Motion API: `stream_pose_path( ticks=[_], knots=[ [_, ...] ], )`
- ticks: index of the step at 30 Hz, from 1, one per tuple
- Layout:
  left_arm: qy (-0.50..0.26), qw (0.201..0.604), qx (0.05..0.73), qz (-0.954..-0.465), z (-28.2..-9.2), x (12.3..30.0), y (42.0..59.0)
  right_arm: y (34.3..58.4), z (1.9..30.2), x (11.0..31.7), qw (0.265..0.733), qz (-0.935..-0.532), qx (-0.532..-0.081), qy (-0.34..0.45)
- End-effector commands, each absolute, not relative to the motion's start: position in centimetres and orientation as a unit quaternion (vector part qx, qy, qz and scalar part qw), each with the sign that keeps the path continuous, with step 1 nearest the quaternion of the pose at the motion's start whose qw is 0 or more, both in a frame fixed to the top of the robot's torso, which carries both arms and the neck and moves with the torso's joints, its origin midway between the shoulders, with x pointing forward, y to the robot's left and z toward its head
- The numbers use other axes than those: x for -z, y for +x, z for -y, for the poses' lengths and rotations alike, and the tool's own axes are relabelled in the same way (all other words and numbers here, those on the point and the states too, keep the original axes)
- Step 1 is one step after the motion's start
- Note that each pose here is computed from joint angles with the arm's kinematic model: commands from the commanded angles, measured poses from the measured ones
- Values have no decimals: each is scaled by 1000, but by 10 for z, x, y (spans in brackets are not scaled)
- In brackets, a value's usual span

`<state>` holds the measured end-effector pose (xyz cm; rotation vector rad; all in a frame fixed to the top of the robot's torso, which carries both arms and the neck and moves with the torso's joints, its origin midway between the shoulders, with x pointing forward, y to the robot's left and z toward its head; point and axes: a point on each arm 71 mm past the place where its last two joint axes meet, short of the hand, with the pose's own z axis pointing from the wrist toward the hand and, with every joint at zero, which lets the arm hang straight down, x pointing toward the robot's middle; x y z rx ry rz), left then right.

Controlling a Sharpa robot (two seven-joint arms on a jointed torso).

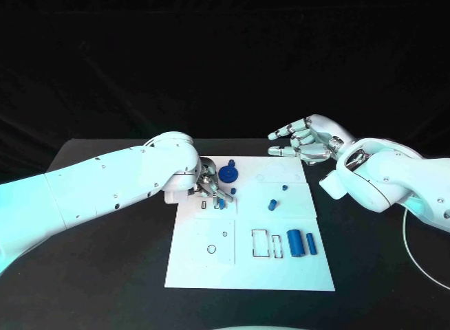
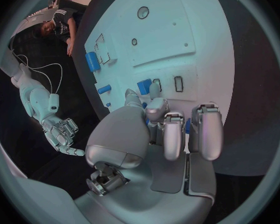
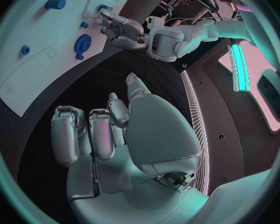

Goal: Assemble the parts on the task board

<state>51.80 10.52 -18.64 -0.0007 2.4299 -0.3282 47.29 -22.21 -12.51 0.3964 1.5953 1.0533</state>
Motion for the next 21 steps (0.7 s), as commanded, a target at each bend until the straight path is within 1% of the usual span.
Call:
stream_pose_path(
  ticks=[1, 21],
  knots=[
    [9, 333, 123, -935, -103, 186, 517, 473, 220, 126, 553, -683, -448, 163],
    [12, 328, 120, -937, -100, 188, 518, 473, 216, 127, 547, -687, -452, 157]
  ],
)
